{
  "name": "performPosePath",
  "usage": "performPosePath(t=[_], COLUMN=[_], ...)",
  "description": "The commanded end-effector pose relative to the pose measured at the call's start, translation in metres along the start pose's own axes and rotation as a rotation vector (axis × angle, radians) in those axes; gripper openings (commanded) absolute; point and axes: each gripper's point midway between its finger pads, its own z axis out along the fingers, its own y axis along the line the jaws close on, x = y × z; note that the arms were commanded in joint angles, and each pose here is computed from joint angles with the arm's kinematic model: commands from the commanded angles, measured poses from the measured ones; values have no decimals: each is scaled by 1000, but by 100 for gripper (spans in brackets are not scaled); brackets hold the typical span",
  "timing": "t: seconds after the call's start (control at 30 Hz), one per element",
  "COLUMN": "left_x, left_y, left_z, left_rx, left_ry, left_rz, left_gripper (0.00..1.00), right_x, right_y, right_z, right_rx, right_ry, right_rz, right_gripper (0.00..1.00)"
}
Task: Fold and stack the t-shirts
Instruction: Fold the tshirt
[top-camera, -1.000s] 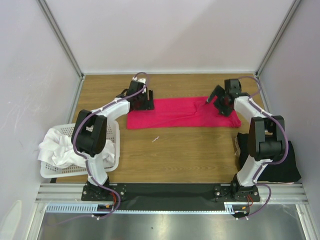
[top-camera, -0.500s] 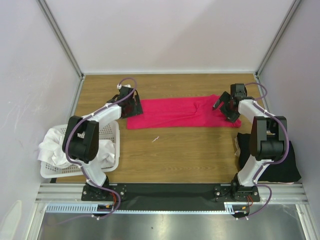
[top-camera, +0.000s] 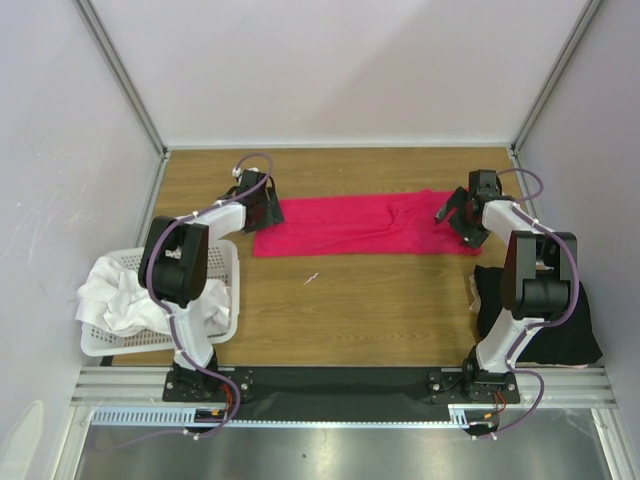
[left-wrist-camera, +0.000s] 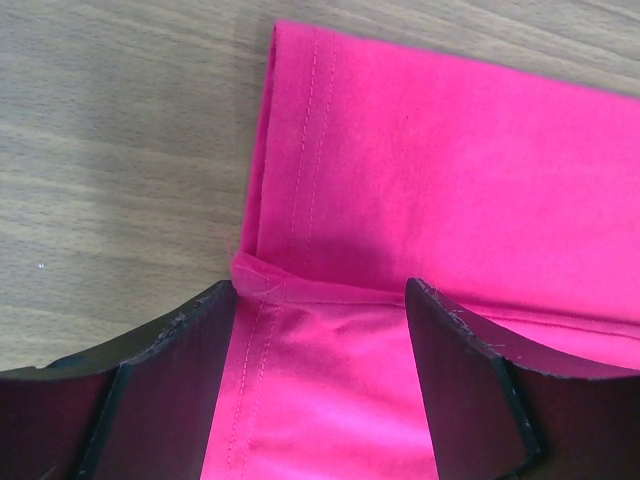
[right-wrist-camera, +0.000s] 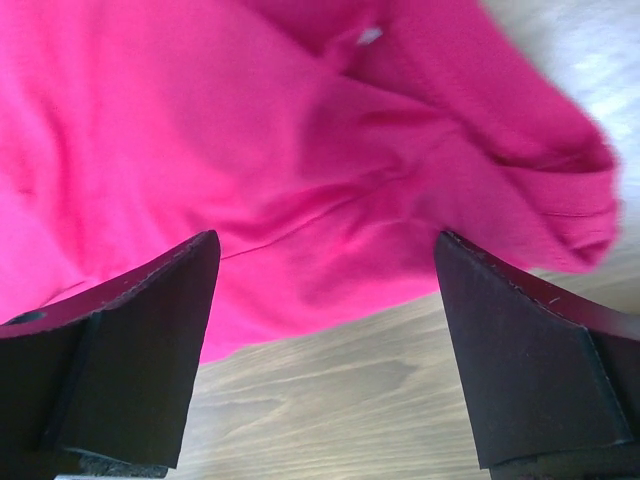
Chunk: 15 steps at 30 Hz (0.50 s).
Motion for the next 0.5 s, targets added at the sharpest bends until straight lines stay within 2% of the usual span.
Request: performPosePath(t=[0.0,0.17,0.47], left_x=[-32,-34,-33], left_y=[-4,1,1], left_z=[1,9,22], left_rx=[4,-11,-16], left_ry=[-91,-92,-88], left_rz=[-33,-21,-11], left_gripper=[75,75,74], right_x=[-6,-3,-12], right_y=[-25,-43,-60], right_z=[-1,0,-4], right_rx=[74,127,180], right_ry=[-31,-36,-60], right_rz=[-5,-11,-27], right_gripper=[92,89,88])
